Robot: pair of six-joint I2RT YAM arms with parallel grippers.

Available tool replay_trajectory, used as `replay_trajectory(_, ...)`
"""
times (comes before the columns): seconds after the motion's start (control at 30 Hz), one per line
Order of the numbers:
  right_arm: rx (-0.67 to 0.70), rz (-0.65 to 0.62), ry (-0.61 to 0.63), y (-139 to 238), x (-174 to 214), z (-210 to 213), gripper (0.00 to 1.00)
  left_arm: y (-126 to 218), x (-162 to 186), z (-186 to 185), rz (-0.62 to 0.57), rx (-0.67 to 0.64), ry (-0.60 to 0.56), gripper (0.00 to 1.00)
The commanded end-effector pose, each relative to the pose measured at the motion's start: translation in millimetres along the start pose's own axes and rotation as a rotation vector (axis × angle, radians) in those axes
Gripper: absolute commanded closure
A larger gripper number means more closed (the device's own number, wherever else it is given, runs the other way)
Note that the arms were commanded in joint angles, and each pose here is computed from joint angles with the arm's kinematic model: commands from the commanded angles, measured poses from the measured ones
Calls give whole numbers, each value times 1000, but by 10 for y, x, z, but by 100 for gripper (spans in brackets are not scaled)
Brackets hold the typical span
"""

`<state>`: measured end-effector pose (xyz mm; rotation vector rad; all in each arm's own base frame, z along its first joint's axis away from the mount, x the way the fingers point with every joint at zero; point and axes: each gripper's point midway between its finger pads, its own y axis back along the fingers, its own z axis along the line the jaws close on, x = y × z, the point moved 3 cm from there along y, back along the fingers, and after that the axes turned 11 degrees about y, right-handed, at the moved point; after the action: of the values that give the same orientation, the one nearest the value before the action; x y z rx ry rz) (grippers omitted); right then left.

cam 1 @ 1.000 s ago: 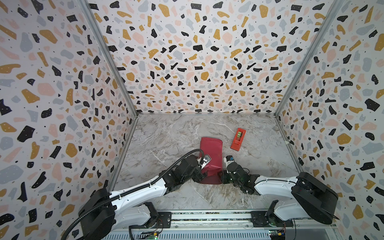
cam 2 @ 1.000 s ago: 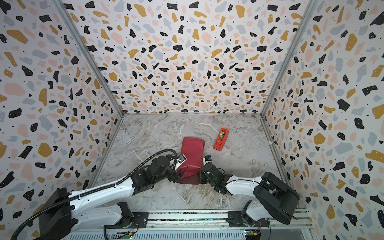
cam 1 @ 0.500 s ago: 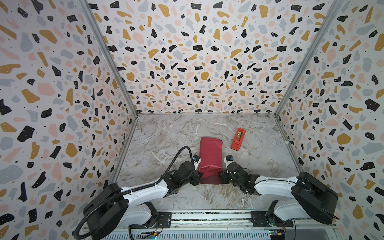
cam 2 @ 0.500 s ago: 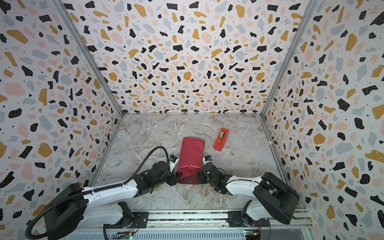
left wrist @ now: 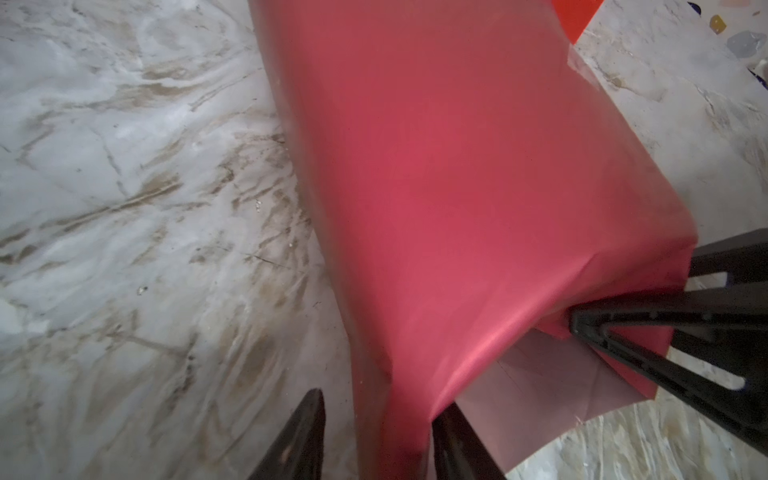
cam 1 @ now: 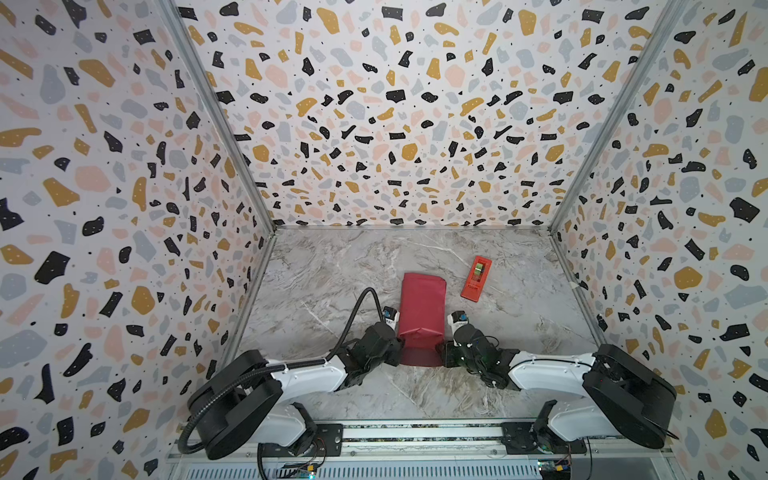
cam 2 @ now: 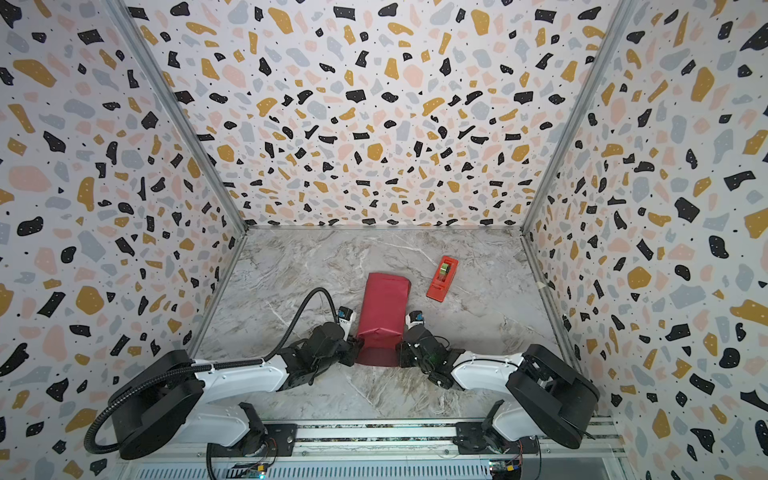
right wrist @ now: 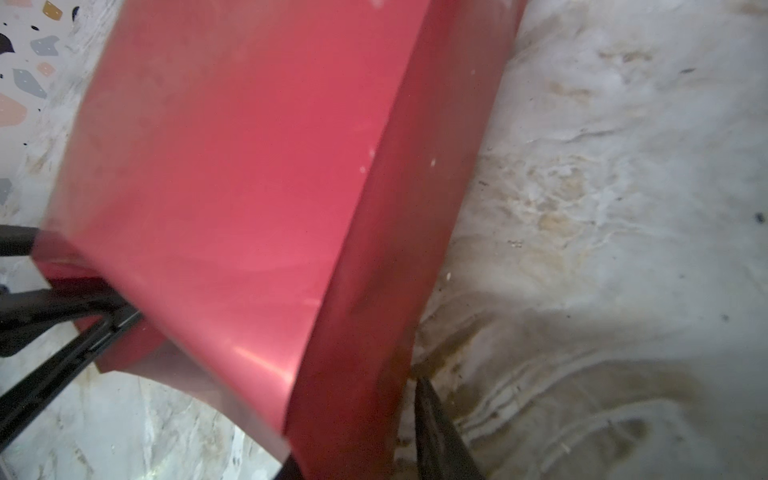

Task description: Wrap the gift box in paper

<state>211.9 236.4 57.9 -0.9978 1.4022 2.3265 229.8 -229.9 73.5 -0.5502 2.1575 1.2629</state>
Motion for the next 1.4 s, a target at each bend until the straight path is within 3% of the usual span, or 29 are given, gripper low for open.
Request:
replay_trajectory(0.0,9,-8,12,6,-31,3,70,-29,-52,23,-50,-6,51,58)
replay_trajectory(0.4,-10,-19,15,11,-74,45,67,-125,-9,36,-59,-8,98,61)
replay_trajectory(0.83,-25,-33,25,142,-82,48,52,-236,117,-29,-31,-9,107,66)
replay_trajectory(1.0,-64,-74,53,342,-183,107,34,-234,149,-29,-24,-10,105,66)
replay_trajectory(1.1,-112,-112,35,443,-338,150,18,-230,165,-23,-22,-9,104,66)
replay_trajectory(1.17,-134,-114,11,439,-437,157,1,-221,167,-27,-23,-7,103,66)
replay_trajectory(1.37,-188,-95,-48,290,-661,187,1,-200,160,-23,-28,-9,97,65)
